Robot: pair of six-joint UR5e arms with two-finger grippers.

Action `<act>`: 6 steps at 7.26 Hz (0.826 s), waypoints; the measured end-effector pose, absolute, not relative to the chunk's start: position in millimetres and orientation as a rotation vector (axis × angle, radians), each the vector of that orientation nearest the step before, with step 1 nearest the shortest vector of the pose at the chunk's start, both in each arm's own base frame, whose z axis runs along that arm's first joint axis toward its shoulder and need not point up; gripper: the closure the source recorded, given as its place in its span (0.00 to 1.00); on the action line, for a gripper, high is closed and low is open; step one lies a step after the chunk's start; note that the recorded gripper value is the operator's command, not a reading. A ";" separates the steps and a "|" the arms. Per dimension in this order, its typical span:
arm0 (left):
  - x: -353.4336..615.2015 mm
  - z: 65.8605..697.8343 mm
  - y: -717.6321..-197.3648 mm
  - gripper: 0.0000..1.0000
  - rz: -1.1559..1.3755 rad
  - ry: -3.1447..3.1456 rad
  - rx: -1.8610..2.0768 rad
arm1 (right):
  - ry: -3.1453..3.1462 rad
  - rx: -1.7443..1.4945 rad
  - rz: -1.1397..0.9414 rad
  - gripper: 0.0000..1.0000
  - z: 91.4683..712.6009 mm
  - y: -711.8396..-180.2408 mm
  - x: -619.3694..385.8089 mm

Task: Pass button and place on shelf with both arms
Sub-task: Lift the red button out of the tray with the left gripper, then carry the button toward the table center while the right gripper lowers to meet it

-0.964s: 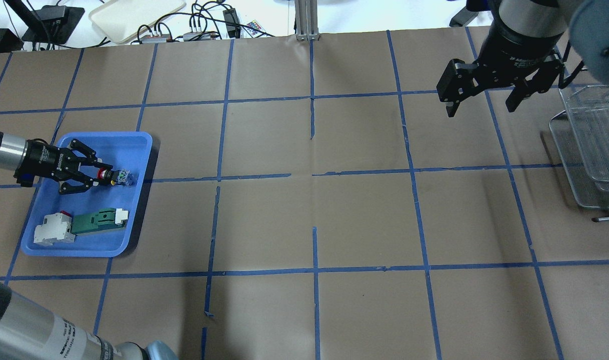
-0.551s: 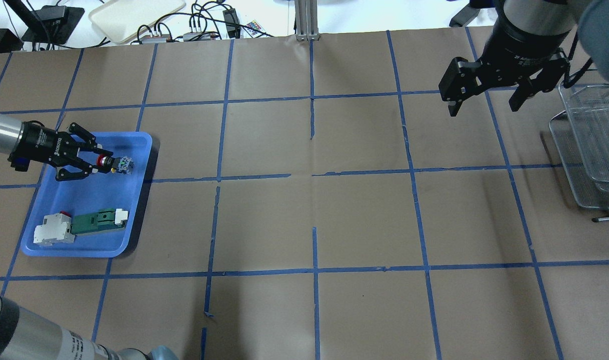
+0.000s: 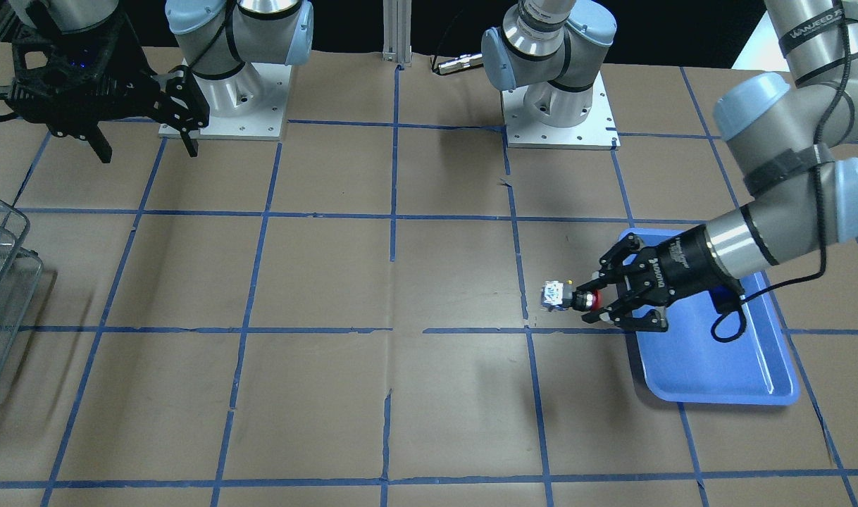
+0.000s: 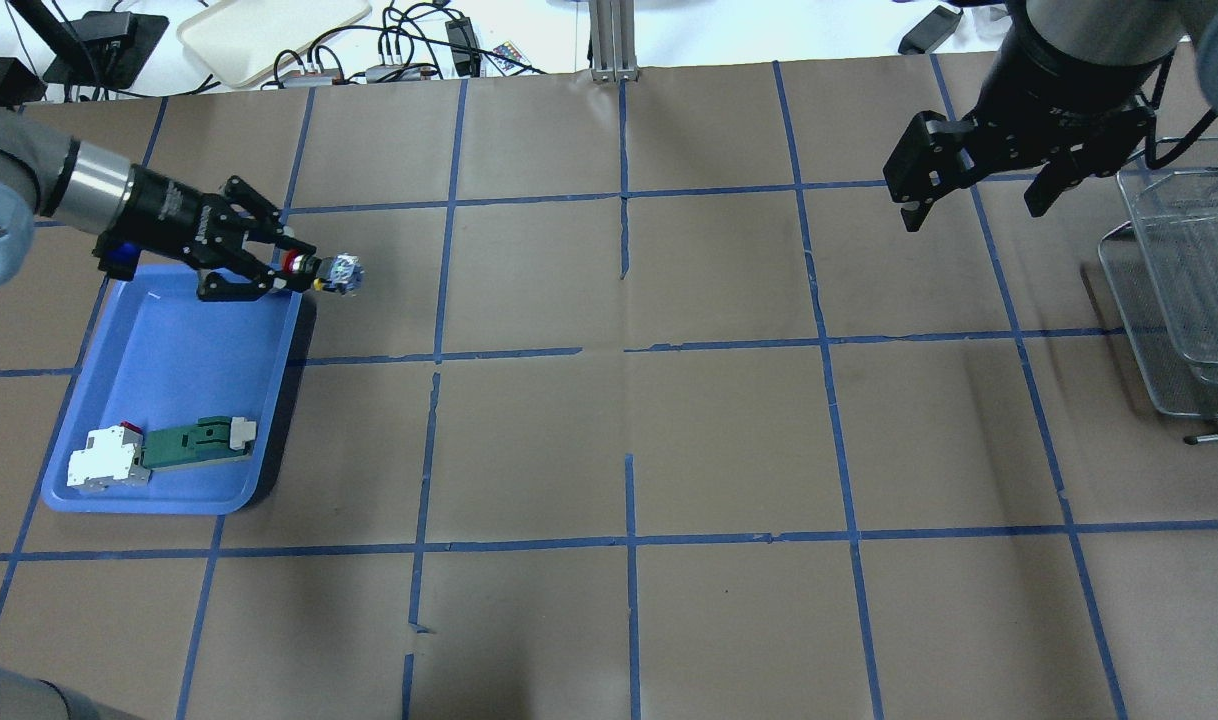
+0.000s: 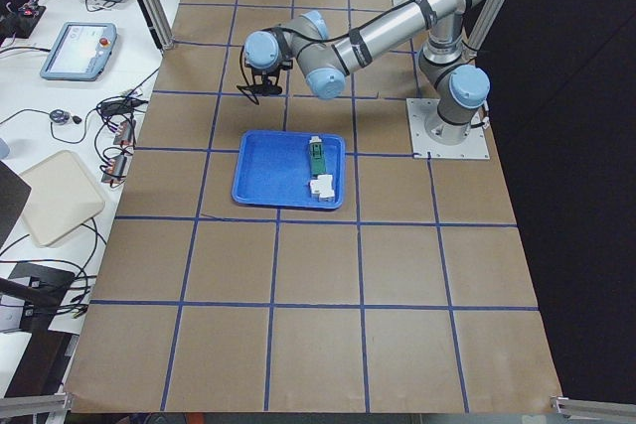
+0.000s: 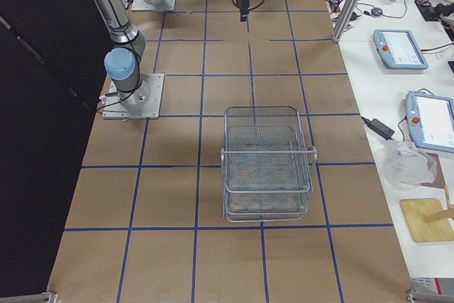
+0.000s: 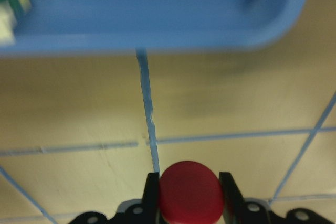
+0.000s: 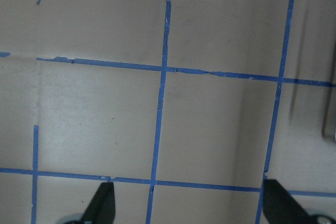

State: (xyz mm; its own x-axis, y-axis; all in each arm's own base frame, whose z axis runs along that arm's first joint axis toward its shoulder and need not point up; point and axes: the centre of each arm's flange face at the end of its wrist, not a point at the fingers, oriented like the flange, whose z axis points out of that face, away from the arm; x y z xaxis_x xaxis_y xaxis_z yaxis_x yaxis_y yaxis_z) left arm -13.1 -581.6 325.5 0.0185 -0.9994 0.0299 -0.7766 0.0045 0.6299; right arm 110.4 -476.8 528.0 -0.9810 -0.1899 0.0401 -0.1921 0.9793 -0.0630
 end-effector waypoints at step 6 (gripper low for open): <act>-262.6 393.9 -529.9 1.00 -0.665 -1.685 1.868 | -2.956 0.990 0.099 0.00 539.7 -454.1 114.5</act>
State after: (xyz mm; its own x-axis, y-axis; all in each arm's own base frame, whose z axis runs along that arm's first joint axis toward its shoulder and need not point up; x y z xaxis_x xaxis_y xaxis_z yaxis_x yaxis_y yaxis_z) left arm -262.6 -529.9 393.9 0.0996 -0.9950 -0.0082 -0.7324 -0.0788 0.6762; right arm 114.5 -454.1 539.7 -0.7982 -0.6009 0.0418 -0.6024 0.7965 -0.0527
